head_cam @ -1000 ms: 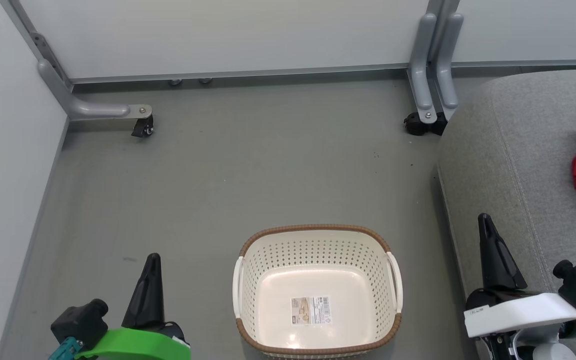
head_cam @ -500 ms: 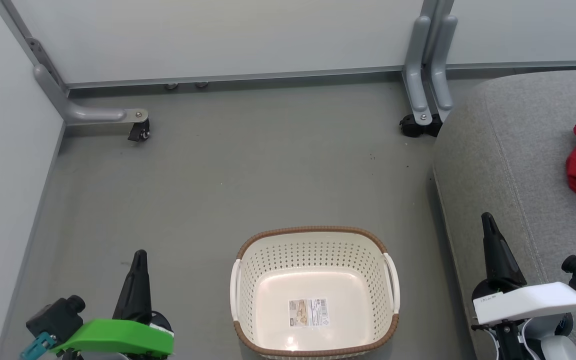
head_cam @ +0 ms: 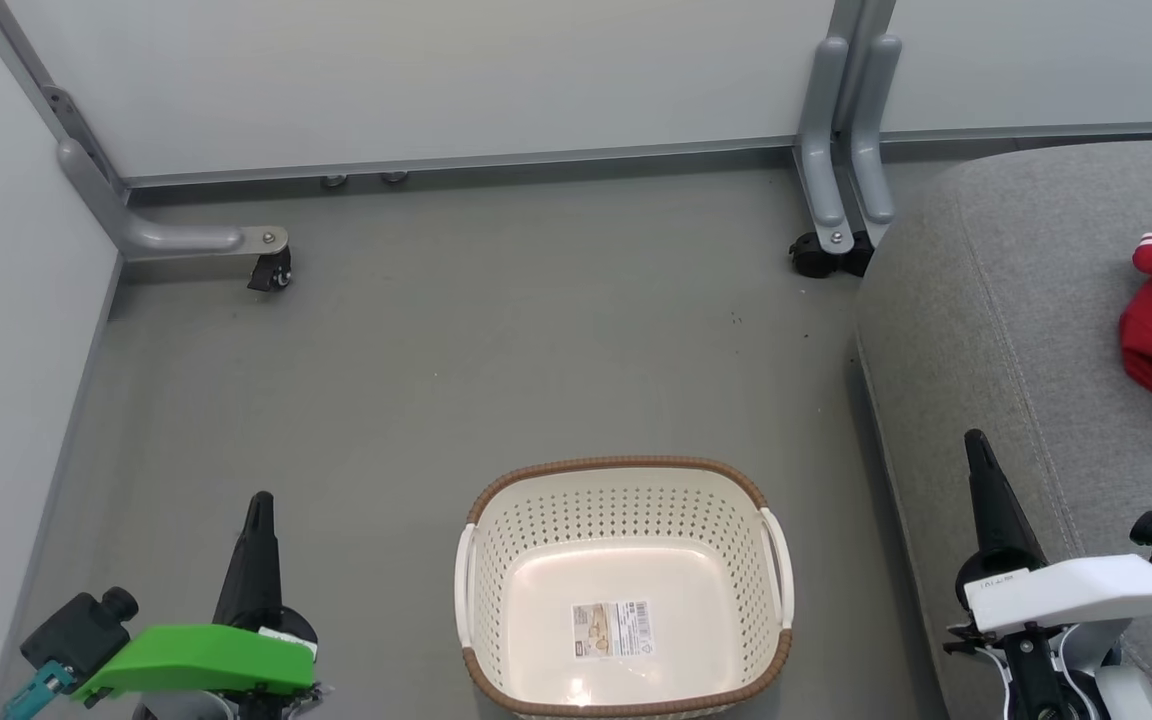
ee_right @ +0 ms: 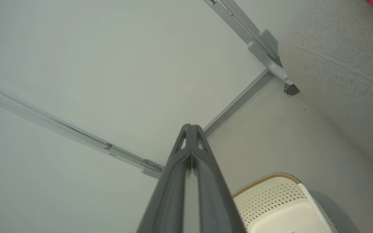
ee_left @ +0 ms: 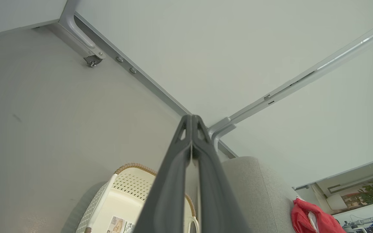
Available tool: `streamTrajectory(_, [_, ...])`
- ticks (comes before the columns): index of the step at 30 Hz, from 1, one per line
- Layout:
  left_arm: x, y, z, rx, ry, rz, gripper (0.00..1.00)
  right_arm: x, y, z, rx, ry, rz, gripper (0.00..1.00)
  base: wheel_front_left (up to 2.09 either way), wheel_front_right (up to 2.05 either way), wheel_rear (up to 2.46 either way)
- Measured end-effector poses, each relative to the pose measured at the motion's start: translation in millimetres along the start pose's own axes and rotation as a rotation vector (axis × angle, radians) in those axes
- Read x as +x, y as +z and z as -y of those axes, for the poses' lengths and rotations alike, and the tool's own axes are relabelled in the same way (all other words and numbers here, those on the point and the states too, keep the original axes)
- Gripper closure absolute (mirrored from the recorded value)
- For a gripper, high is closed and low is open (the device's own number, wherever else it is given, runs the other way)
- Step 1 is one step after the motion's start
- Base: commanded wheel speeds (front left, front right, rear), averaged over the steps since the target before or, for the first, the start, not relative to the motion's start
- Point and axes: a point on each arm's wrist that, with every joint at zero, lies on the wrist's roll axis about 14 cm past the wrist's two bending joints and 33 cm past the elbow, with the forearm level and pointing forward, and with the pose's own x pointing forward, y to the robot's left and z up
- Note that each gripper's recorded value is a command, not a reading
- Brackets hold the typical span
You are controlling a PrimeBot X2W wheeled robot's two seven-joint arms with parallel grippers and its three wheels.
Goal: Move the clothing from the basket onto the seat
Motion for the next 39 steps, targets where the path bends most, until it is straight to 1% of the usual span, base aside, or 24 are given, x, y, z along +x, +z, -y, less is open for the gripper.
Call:
streamTrajectory(19, [7, 6, 0, -0.212, 0.003, -0.005, 1.0, 2, 6, 11, 0.203, -0.041, 0.004, 1.0, 0.0, 0.0, 0.0])
streamTrajectory(39, [14, 12, 4, -0.399, -0.014, -0.008, 1.0, 1, 12, 20, 0.388, -0.068, 0.012, 1.0, 0.0, 0.0, 0.0])
